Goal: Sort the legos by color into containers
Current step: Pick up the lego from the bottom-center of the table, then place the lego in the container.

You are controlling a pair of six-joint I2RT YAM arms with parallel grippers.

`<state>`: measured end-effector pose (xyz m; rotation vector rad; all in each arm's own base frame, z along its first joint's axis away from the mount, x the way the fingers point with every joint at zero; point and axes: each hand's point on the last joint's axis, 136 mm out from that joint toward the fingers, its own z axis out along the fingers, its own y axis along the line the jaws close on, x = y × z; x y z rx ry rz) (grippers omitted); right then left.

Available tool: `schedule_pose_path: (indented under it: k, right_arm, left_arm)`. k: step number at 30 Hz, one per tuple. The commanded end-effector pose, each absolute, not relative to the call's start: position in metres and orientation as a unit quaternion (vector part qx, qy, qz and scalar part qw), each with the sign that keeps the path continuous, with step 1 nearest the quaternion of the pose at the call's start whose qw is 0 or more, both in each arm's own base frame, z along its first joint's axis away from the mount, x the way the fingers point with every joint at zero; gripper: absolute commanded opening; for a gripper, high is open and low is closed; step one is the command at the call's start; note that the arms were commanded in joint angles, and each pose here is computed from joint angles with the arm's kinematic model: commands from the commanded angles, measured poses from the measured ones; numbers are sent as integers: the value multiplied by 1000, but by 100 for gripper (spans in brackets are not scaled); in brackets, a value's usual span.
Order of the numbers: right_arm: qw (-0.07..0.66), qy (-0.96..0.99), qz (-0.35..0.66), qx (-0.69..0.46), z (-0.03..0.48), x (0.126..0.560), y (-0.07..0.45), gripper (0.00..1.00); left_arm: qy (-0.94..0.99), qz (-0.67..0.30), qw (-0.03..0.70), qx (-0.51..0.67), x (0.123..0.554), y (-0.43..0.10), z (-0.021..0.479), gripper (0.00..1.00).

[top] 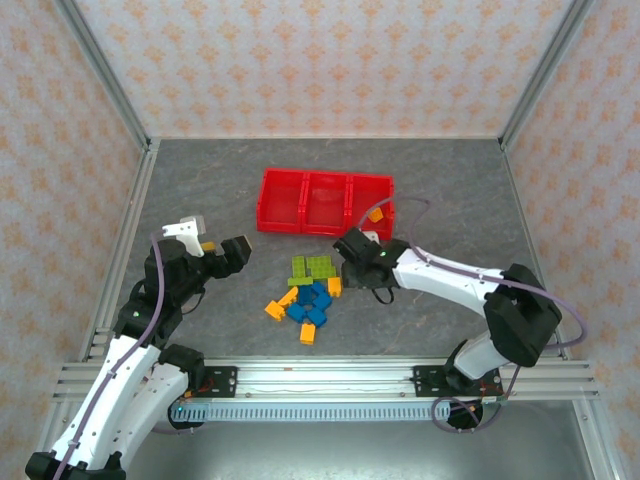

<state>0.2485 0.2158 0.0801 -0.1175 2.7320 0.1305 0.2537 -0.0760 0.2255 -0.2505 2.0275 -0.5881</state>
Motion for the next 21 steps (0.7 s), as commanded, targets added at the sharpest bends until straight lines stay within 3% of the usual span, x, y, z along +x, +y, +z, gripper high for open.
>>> schedule_pose_path:
  k: [1,11,18,21]
  right_arm:
    - [257,965,21,-43,111,278,201,45]
    - [325,944,41,-43,153,387,204,43]
    - [323,944,57,-28,141,443,211,42]
    - [321,945,51,-21,135,458,210,48]
  left_arm:
    - [828,-247,494,-97,253,-78,229,99]
    - [827,-245,496,-99,252,-77,230,99]
    - [823,-244,504,-101,251,-75,234,99]
    - [822,-243,505,-103,251,-74,234,99]
